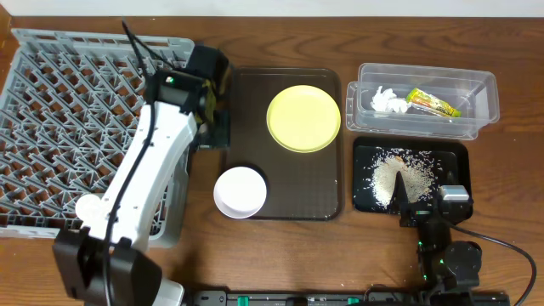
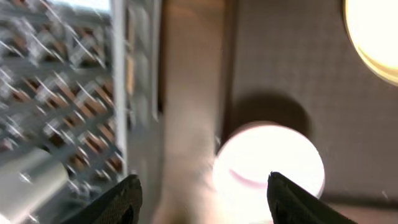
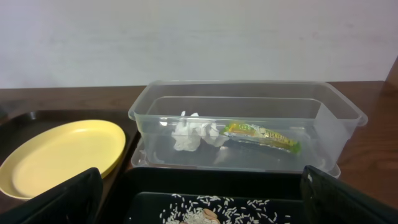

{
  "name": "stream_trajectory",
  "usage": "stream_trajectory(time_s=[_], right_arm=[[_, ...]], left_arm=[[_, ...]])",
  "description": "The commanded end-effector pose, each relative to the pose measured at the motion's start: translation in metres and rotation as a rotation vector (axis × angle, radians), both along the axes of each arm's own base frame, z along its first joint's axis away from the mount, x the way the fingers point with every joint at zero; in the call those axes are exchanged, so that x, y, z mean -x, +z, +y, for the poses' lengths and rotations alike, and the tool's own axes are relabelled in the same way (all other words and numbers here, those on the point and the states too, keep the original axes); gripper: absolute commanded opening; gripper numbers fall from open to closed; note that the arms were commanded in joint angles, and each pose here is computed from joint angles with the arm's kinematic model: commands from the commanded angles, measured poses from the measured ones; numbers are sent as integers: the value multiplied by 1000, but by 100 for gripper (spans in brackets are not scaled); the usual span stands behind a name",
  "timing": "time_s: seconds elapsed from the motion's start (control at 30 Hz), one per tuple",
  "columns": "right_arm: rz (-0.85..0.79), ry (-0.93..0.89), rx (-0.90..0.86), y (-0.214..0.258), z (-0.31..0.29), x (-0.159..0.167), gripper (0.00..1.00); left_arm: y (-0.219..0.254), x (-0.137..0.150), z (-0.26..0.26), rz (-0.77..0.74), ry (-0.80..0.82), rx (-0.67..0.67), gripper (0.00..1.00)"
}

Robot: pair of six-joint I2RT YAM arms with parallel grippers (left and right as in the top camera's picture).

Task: Sort waste into correct bins and load items into the dishwasher
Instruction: 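Reach the left gripper to the white bowl rim and grasp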

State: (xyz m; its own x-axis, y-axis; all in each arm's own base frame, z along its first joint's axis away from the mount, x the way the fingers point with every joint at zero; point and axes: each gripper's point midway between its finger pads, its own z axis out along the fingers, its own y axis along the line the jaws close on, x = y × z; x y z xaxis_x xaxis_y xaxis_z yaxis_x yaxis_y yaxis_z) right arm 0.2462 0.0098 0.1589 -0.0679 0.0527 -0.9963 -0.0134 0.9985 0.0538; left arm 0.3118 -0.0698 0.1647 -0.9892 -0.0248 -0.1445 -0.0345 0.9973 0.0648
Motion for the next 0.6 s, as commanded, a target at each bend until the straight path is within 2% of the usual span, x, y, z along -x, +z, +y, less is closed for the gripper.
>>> stream_trajectory(time_s=[0.0, 0.27, 0.33, 0.5, 0.57], right_arm=[[0, 0, 4, -1, -1, 0, 99], [1, 0, 4, -1, -1, 0, 99], [0, 0, 4, -1, -1, 0, 99], [0, 0, 4, -1, -1, 0, 99], [0, 0, 4, -1, -1, 0, 99]], left_arm=[[-31, 31, -8, 149, 11, 57, 65], [-104, 65, -12, 255, 15, 105, 62], [-116, 67, -11, 247, 14, 108, 59], [-132, 62, -21, 207, 7, 170, 40], [-132, 63, -30, 212, 4, 219, 38]])
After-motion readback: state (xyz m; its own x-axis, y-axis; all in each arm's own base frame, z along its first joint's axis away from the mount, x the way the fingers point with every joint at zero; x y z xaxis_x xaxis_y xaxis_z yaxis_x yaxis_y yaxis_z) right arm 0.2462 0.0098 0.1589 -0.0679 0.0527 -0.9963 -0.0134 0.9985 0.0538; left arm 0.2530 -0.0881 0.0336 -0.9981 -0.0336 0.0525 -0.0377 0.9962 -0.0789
